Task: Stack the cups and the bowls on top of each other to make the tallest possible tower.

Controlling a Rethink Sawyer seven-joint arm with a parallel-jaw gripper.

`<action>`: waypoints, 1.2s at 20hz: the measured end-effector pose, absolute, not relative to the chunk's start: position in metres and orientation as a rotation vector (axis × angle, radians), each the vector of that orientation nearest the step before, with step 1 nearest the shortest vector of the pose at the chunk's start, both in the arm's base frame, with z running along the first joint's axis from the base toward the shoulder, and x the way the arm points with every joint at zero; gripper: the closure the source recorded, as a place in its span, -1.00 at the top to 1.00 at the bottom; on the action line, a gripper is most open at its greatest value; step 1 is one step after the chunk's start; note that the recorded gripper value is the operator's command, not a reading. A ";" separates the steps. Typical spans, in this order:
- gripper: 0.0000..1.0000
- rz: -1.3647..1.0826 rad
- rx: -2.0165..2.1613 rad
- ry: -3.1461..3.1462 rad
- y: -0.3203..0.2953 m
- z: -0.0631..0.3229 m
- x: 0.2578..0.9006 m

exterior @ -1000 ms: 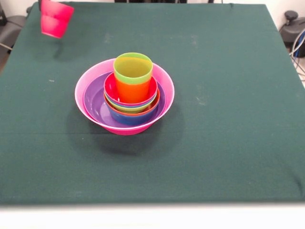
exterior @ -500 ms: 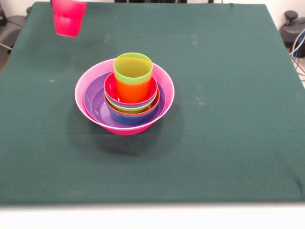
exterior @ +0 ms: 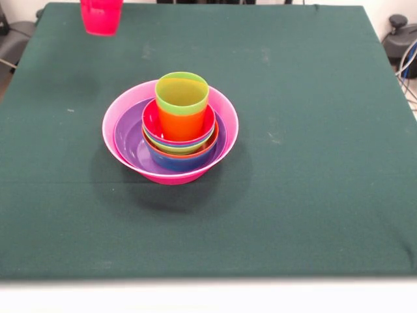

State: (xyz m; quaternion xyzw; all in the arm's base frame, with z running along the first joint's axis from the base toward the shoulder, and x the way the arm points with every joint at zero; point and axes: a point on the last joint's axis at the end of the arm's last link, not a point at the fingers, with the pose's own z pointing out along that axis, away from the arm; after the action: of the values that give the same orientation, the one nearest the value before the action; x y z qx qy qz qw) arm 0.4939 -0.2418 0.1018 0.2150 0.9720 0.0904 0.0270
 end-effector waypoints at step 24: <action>-1.00 0.184 0.522 2.974 -0.232 0.138 0.608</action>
State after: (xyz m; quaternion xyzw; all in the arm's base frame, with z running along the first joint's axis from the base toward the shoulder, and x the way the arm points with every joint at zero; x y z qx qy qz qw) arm 0.6078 -0.2321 0.1375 0.1723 0.9814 0.0608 0.0583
